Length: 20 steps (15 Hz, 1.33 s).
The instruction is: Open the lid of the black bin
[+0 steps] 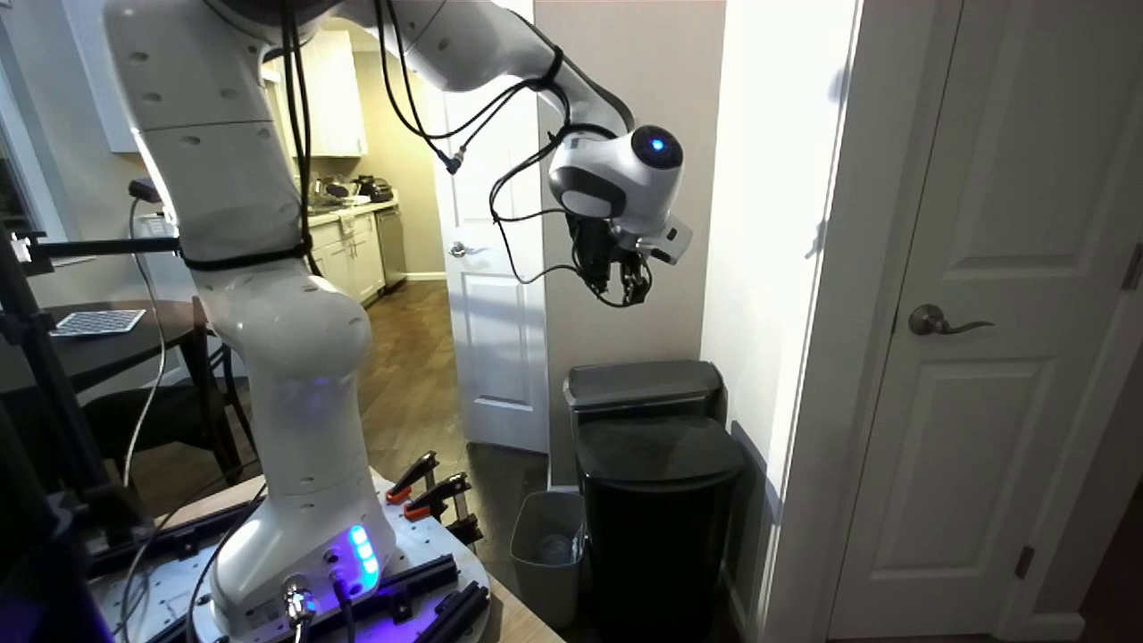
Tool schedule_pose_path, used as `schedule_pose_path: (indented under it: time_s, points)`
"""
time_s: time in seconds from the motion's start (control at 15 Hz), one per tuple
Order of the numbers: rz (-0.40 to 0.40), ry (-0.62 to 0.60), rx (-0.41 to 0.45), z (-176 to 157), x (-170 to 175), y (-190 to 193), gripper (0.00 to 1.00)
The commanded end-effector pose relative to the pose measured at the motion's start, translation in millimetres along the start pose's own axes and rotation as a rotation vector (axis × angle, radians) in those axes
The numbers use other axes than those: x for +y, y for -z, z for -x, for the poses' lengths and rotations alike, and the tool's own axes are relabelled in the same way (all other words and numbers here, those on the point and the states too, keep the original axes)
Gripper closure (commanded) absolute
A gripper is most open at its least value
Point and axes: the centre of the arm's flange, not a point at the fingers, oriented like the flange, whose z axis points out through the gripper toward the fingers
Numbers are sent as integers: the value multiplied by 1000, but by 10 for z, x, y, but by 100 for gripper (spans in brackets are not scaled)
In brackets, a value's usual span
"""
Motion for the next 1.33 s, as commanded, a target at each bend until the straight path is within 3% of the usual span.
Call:
schedule_pose_path:
  time_s: [0.0, 0.2, 0.87, 1.27]
  points:
    - [-29, -25, -2, 1, 105, 3, 0]
    - [-48, -54, -7, 14, 276, -6, 0]
    - [-49, -50, -12, 26, 248, -31, 0]
    - [-132, -173, 15, -611, 491, 168, 0]
